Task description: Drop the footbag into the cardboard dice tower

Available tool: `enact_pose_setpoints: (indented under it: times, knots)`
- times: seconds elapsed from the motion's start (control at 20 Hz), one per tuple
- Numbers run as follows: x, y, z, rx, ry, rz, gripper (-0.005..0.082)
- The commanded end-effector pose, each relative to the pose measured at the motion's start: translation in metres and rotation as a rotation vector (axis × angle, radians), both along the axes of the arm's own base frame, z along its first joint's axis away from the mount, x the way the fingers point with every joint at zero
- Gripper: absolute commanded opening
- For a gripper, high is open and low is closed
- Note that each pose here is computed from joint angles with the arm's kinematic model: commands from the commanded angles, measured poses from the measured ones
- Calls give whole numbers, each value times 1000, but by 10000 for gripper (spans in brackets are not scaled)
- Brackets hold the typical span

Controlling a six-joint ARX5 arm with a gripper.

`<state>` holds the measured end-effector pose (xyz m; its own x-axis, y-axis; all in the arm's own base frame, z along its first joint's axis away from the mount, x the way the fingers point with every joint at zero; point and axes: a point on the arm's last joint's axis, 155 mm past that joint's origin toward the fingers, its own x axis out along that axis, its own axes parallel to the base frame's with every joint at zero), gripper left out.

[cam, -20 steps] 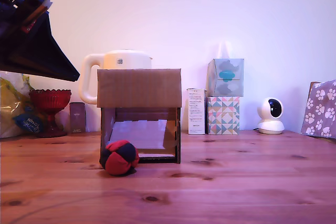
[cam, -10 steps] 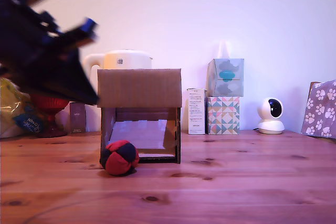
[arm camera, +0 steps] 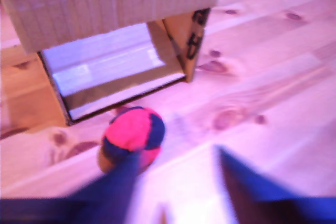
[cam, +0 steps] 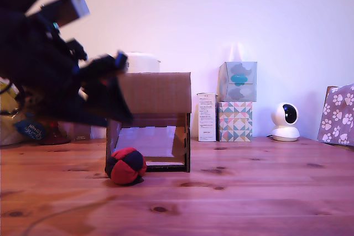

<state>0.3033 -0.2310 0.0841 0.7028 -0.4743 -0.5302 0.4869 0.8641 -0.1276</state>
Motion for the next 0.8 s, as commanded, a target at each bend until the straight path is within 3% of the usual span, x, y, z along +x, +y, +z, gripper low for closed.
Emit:
enact_pose_setpoints:
  times: [0.0, 0.05, 0.4, 0.75]
  knots:
    - [2, 5, -18, 42, 6, 11, 743]
    - [5, 6, -22, 60, -8, 12, 743]
    - [30, 5, -34, 41, -60, 44, 742]
    - [47, 1, -65, 28, 11, 20, 742]
